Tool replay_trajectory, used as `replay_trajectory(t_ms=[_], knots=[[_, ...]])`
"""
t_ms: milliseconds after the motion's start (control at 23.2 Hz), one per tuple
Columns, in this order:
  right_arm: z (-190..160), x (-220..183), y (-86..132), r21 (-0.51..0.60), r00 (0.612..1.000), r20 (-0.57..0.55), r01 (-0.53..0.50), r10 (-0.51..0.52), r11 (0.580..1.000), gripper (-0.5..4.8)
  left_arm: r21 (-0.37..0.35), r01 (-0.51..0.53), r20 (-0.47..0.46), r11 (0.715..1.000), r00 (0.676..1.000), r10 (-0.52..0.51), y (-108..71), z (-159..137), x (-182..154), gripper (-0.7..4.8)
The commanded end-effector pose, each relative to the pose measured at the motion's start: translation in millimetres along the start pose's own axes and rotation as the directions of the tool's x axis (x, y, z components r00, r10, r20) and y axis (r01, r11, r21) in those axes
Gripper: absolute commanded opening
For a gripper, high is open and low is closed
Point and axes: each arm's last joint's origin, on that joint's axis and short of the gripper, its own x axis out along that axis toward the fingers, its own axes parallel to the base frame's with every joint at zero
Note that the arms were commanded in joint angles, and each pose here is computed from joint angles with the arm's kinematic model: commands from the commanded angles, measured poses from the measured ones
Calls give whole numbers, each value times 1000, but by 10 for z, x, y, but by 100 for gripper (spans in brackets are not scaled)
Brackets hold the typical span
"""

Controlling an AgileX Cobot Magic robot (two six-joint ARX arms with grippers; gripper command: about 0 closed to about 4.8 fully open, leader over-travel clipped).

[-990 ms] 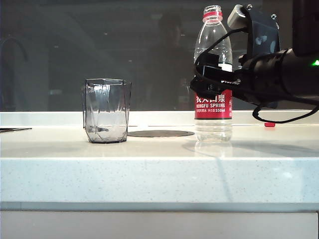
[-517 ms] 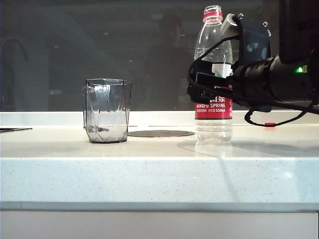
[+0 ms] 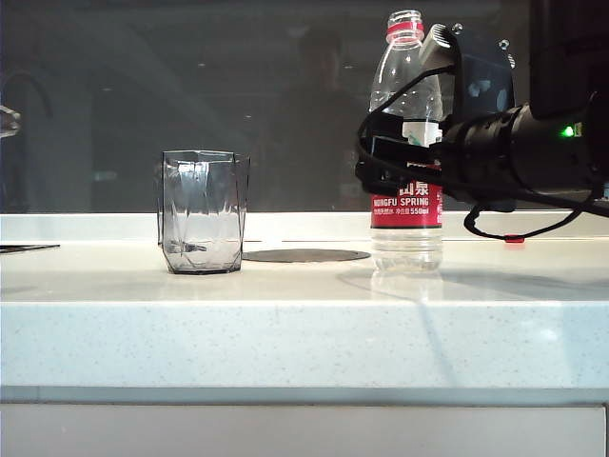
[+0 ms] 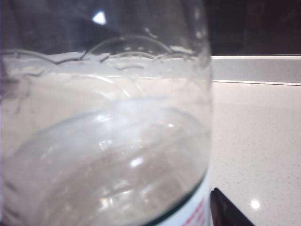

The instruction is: Pick up the mineral water bottle on the table and pour water into the mug until it's half full.

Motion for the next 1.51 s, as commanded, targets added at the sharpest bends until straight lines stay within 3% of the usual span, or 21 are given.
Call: replay_trajectory(t_ms=[43, 344, 430, 517, 732, 904, 1119, 1507], knots=[[30, 5, 6, 5, 1000, 19, -1, 0, 1000, 479, -3, 43, -2, 999, 999, -43, -40, 6, 6, -4], [31, 5, 6, 5, 1000, 19, -1, 1, 1000, 476, -3, 39, -1, 999, 999, -39, -39, 6, 7, -4], [31, 5, 6, 5, 1000, 19, -1, 1, 1000, 376, -3, 39, -1, 999, 999, -39, -39, 6, 7, -4], [31, 5, 6, 5, 1000, 19, -1, 1, 1000, 320, -3, 39, -1, 999, 999, -39, -39, 6, 7, -4], [31, 5, 6, 5, 1000, 19, -1, 1, 1000, 291, -3, 39, -1, 999, 999, -39, -40, 6, 7, -4], [32, 5, 6, 5, 1000, 20, -1, 1, 1000, 192, -3, 39, -1, 999, 999, -39, -40, 6, 7, -4], [40, 5, 6, 4, 1000, 28, -1, 1, 1000, 187, -3, 39, -1, 999, 999, -39, -40, 6, 7, -4], [162, -15, 11, -170, 997, 82, 10, 4, 985, 187, -6, 36, -11, 999, 999, -36, -36, -4, 7, -4]])
